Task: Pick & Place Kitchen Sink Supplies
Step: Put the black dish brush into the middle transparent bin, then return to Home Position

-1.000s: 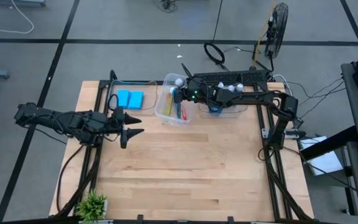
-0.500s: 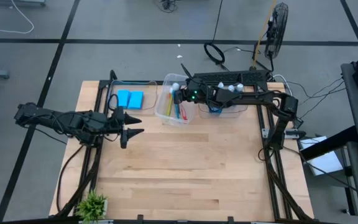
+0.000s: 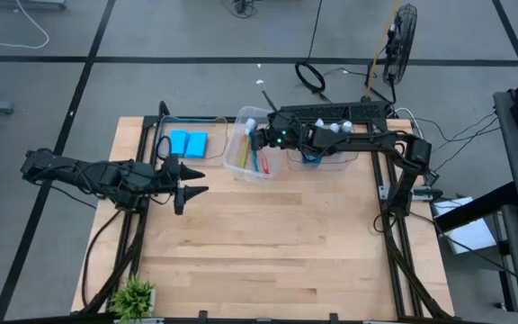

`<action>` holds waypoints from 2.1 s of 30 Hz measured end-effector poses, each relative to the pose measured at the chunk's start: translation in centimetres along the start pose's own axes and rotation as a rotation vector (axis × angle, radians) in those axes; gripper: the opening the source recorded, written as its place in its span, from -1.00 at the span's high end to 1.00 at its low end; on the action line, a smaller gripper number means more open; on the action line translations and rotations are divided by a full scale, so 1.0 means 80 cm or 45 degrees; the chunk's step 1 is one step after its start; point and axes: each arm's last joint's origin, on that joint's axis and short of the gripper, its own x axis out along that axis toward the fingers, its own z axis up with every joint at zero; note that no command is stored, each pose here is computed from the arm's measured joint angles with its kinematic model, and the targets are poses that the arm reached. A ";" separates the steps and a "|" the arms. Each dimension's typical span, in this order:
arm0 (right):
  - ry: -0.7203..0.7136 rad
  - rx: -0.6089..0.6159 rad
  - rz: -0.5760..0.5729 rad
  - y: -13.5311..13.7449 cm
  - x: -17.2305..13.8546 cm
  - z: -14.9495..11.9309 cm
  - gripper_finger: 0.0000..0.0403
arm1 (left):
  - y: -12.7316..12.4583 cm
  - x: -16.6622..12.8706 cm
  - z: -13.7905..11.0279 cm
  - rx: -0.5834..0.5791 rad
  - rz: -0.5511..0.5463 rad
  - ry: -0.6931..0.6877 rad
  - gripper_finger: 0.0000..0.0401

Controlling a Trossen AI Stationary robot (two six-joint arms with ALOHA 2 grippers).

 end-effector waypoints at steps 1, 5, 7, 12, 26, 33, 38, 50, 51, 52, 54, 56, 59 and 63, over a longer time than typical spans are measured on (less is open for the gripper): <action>-0.010 0.002 0.006 0.000 0.000 0.001 0.35 | 0.000 0.000 0.000 0.000 0.000 0.000 -0.11; -0.076 0.007 0.063 0.004 0.000 0.009 0.30 | 0.000 0.000 0.000 0.000 -0.002 0.001 -0.11; -0.107 0.011 0.095 0.007 -0.001 0.012 0.28 | 0.000 0.000 0.000 0.000 -0.004 0.002 -0.11; -0.144 -0.024 0.127 0.014 -0.010 0.019 0.29 | -0.001 0.000 0.000 0.001 -0.040 0.015 -0.11; -0.381 -0.472 0.386 0.083 -0.138 0.065 0.48 | -0.003 0.000 -0.001 0.007 -0.095 0.032 -0.11; -0.347 -0.646 0.361 0.084 -0.208 0.075 0.90 | -0.004 -0.001 0.005 0.001 -0.116 -0.025 -0.11; -0.229 -0.762 0.308 0.075 -0.245 0.071 0.96 | -0.006 -0.007 0.010 0.037 -0.191 -0.070 -0.11; 0.088 -0.954 0.403 0.047 -0.311 0.056 1.00 | 0.001 -0.035 0.017 0.091 -0.237 -0.166 -0.11; 0.099 -0.960 0.399 0.045 -0.315 0.055 1.00 | 0.002 -0.036 0.016 0.093 -0.237 -0.160 -0.11; 0.107 -0.964 0.394 0.043 -0.320 0.055 1.00 | 0.002 -0.037 0.016 0.095 -0.240 -0.156 -0.11; 0.107 -0.979 0.393 0.038 -0.327 0.053 1.00 | 0.001 -0.039 0.015 0.110 -0.249 -0.153 -0.11; 0.097 -0.986 0.397 0.031 -0.333 0.047 1.00 | 0.001 -0.042 0.015 0.126 -0.263 -0.164 -0.11; 0.063 -0.980 0.412 0.016 -0.339 0.034 1.00 | 0.000 -0.047 0.016 0.144 -0.270 -0.186 -0.11; -0.009 -0.948 0.443 -0.010 -0.344 0.010 1.00 | 0.001 -0.054 0.015 0.166 -0.250 -0.209 -0.11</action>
